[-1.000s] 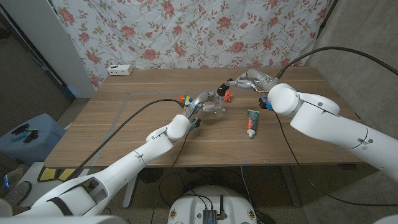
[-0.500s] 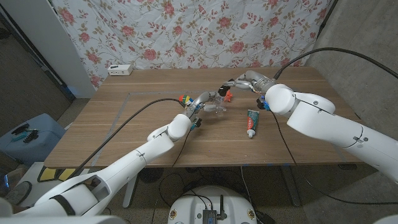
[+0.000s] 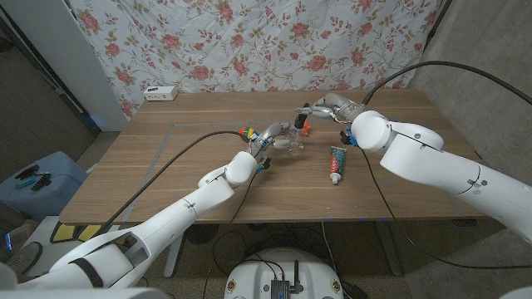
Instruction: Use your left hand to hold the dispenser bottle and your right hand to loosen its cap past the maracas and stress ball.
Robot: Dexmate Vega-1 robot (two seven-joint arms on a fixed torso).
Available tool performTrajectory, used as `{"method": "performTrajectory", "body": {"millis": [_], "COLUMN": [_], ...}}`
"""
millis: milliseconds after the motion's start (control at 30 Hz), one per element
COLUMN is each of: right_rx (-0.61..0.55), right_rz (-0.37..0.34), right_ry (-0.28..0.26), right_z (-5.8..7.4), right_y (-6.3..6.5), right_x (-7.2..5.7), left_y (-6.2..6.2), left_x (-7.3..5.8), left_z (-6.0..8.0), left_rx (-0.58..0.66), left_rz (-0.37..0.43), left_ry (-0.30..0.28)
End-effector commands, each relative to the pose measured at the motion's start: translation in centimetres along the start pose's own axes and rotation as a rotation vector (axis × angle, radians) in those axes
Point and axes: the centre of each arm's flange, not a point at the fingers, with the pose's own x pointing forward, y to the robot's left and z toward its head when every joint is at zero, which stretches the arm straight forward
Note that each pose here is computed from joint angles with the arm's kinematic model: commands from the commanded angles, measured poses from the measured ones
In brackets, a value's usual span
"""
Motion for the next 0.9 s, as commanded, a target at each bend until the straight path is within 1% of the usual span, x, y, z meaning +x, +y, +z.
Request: {"method": "performTrajectory", "body": {"millis": [33, 400, 900], "right_rx": [-0.028, -0.052, -0.073], "right_rz": [0.014, 0.014, 0.023], "right_ry": [0.003, 0.03, 0.041], "right_z": [0.43, 0.59, 0.6], "right_y": [0.22, 0.43, 0.38], "right_x": [0.39, 0.67, 0.95], "left_y": [-0.22, -0.25, -0.38], "left_x": [0.01, 0.05, 0.02], "left_z": [0.04, 0.01, 0.01], "left_rx": [-0.002, -0.005, -0.01], "left_rz": [-0.003, -0.005, -0.003], "left_ry": [0.002, -0.003, -0.007]}}
